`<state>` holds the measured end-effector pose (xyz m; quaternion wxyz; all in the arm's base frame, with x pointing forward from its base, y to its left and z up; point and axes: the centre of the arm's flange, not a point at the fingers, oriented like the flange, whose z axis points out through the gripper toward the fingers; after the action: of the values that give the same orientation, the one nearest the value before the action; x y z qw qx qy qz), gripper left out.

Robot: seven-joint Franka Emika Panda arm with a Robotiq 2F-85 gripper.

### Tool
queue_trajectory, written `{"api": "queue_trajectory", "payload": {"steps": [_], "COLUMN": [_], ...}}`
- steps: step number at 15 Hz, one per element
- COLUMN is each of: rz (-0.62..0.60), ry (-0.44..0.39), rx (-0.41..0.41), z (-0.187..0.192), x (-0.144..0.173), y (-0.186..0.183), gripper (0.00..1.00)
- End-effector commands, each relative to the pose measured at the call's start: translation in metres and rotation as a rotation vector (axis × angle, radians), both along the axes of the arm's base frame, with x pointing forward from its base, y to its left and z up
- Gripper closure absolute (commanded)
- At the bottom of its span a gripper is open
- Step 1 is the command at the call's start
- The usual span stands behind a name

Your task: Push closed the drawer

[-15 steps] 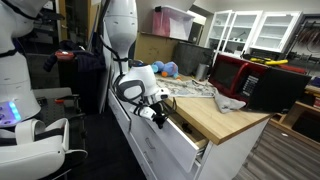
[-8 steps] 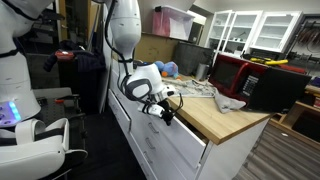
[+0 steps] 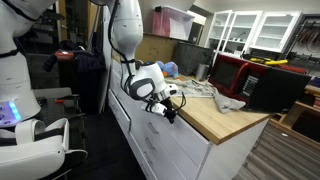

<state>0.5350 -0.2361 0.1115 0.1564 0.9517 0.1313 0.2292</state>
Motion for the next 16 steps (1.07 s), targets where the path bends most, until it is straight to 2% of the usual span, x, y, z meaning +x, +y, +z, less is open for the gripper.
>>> {"api": "queue_trajectory", "payload": {"steps": [1, 5, 7, 8, 9, 12, 16], "rz": [-0.012, -0.052, -0.113, -0.134, -0.165, -0.287, -0.437], "ry": [0.037, 0.105, 0.181, 0.234, 0.279, 0.400, 0.500], "rx": [0.089, 0.227, 0.290, 0.307, 0.324, 0.398, 0.526], "z": [0.026, 0.071, 0.092, 0.102, 0.113, 0.145, 0.191], "x": [-0.028, -0.068, -0.088, -0.098, -0.106, -0.132, -0.142], "y": [0.023, 0.056, 0.063, 0.065, 0.065, 0.064, 0.055], "gripper": [1.00, 1.00, 1.00, 0.74, 0.73, 0.53, 0.23]}}
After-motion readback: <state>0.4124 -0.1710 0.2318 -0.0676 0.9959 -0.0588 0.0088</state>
